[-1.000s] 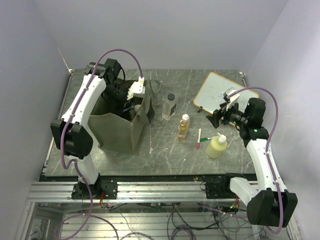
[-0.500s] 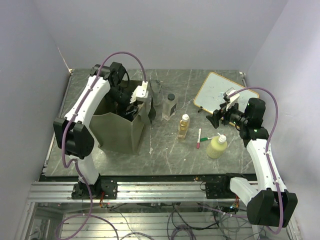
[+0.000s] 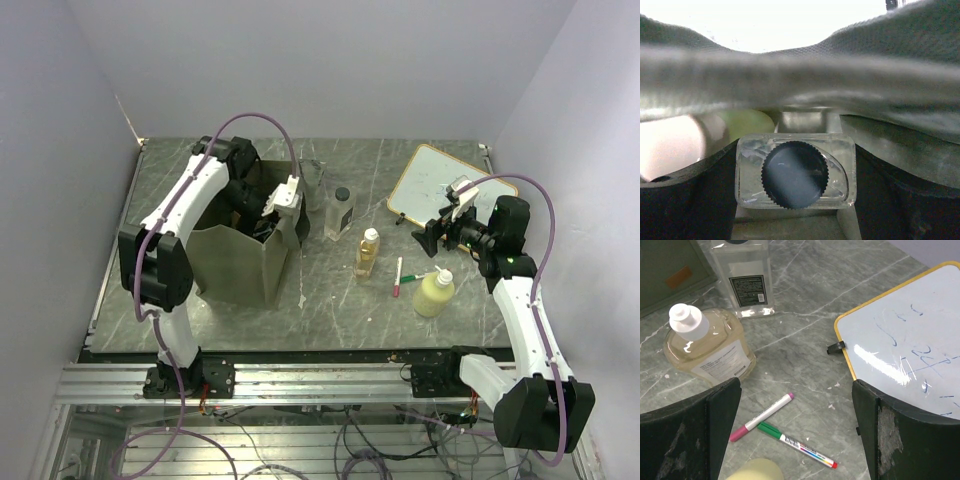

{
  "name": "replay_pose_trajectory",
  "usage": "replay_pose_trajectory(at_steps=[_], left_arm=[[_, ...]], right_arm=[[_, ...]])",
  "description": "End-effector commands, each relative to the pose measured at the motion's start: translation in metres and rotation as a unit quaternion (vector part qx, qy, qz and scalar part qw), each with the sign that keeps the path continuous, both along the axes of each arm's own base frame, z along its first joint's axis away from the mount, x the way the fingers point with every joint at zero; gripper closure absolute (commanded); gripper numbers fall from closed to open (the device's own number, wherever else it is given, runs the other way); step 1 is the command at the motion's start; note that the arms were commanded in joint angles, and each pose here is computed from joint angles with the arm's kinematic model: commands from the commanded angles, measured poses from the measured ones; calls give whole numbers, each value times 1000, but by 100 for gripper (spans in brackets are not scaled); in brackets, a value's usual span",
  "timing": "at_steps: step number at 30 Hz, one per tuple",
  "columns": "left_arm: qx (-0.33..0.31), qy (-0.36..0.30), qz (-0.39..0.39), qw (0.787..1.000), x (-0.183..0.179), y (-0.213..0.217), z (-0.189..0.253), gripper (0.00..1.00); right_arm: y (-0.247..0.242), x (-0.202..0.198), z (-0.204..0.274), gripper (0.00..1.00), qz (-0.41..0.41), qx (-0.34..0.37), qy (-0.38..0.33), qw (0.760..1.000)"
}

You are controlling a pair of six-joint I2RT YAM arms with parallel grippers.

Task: Place the personal care products into the canvas bag
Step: Place the care product in the canvas bag.

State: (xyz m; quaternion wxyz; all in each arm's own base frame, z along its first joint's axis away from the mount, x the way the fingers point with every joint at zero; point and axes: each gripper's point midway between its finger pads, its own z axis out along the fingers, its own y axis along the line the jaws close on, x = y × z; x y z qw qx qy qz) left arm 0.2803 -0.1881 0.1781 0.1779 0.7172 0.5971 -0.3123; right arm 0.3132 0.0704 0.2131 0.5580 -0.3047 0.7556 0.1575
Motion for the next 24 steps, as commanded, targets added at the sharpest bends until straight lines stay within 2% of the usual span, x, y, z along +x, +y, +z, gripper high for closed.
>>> replay_pose_trajectory(at_steps=[1,8,18,24], left_arm=[[-51,-17,-30,998,2,-19,4,92],[-44,0,-40,998,-1,-17,-12,84],[-43,-11,-37,998,-6,-14,-12,62],[-40,-18,-35,998,-8,-12,-8,54]], right_arm=[[-1,2,2,7,1,2,-9,1000],[-1,2,2,7,0,1,-10,1000],[-1,1,2,6,0,0,-12,1000],[-1,1,2,6,0,0,-12,1000]])
